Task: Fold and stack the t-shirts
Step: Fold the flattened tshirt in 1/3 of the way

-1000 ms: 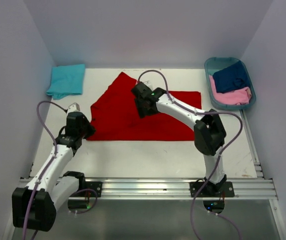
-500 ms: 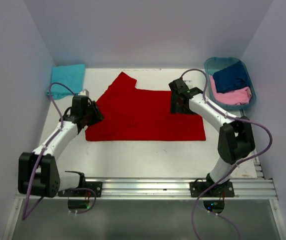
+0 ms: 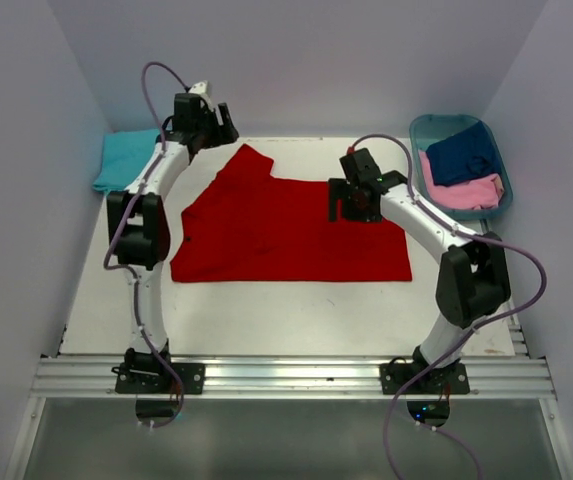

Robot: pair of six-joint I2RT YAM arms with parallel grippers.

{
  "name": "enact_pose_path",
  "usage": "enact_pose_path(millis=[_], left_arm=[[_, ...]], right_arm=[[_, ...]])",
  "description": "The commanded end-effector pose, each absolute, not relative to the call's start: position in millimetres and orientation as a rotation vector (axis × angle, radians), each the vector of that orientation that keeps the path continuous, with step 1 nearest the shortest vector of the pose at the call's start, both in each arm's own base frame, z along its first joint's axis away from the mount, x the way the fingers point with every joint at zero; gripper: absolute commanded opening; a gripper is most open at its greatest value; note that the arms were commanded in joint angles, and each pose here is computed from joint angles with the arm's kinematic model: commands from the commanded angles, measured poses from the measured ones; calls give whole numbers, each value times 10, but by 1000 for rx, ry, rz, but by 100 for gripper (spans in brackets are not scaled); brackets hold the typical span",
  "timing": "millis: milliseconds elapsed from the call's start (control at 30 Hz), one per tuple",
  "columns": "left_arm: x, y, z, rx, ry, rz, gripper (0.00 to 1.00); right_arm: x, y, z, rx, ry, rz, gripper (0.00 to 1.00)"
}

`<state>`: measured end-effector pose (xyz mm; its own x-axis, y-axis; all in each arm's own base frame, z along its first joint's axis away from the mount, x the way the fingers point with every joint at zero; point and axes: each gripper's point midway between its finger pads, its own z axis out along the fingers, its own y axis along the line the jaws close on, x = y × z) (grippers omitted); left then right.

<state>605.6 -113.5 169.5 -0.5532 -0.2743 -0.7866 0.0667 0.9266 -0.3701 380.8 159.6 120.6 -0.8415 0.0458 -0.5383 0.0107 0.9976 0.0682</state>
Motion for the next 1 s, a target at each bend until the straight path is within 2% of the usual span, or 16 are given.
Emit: enact_pose_path(millis=[0, 233, 467, 767, 867, 967], left_arm=[[6203, -1141, 1209, 34, 2218, -403, 78], [6491, -1188, 1038, 261, 2050, -345, 79], [6835, -1184, 1115, 324, 1900, -367, 79], [6944, -1212, 781, 291, 1887, -397, 82], [6947, -1212, 697, 285, 1884, -406, 84], [6982, -1203, 648, 259, 1885, -407, 85]], right_arm=[[3696, 1712, 1443, -51, 2522, 216, 82], [3500, 1719, 1482, -109, 2543, 272, 82], [3358, 1633, 1561, -151, 2561, 243, 82], [3296, 1668, 1500, -134, 2586, 278, 80], [3290, 1741, 1460, -133, 2604, 324, 76], [3283, 1775, 1460, -138, 2600, 351, 67]])
